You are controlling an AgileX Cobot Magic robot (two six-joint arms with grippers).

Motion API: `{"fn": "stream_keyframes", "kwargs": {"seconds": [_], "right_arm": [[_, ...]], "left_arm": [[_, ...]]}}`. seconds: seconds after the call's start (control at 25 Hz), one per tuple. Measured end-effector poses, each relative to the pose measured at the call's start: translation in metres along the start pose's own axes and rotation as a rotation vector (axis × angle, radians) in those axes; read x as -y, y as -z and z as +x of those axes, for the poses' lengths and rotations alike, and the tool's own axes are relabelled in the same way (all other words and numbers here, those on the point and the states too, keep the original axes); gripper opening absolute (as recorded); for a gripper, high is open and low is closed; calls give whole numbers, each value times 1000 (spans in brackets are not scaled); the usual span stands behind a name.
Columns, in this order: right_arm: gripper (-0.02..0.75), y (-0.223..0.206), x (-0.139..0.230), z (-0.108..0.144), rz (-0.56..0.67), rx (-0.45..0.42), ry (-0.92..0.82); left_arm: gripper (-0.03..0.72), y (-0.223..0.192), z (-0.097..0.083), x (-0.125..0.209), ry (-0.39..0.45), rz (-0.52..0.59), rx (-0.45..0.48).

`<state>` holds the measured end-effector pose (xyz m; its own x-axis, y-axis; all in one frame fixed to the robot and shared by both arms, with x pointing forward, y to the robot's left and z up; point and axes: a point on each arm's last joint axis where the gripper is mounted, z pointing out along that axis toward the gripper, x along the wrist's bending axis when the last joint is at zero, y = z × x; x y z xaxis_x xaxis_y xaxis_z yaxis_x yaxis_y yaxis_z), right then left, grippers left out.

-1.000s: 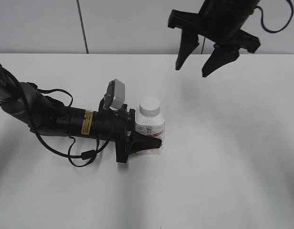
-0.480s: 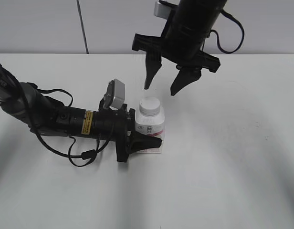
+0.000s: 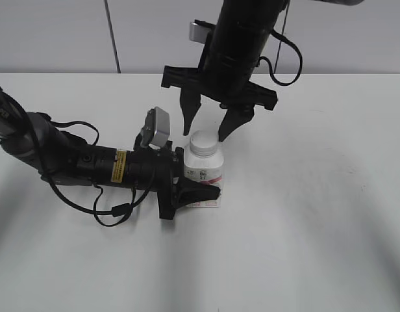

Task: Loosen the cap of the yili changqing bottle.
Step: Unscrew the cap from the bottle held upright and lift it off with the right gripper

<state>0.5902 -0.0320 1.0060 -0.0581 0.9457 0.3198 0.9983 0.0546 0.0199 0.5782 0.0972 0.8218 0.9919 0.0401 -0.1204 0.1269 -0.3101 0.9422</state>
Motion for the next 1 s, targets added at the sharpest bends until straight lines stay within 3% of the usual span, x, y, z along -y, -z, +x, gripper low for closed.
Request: {"fn": "stream_keyframes", "kwargs": {"seconds": [0.84, 1.0], "right_arm": [[458, -17, -2, -5, 37, 40, -13], [399, -17, -2, -5, 40, 41, -12]], "left_arm": [[377, 0, 0, 0, 2, -1, -4], [377, 0, 0, 0, 1, -1, -4]]}}
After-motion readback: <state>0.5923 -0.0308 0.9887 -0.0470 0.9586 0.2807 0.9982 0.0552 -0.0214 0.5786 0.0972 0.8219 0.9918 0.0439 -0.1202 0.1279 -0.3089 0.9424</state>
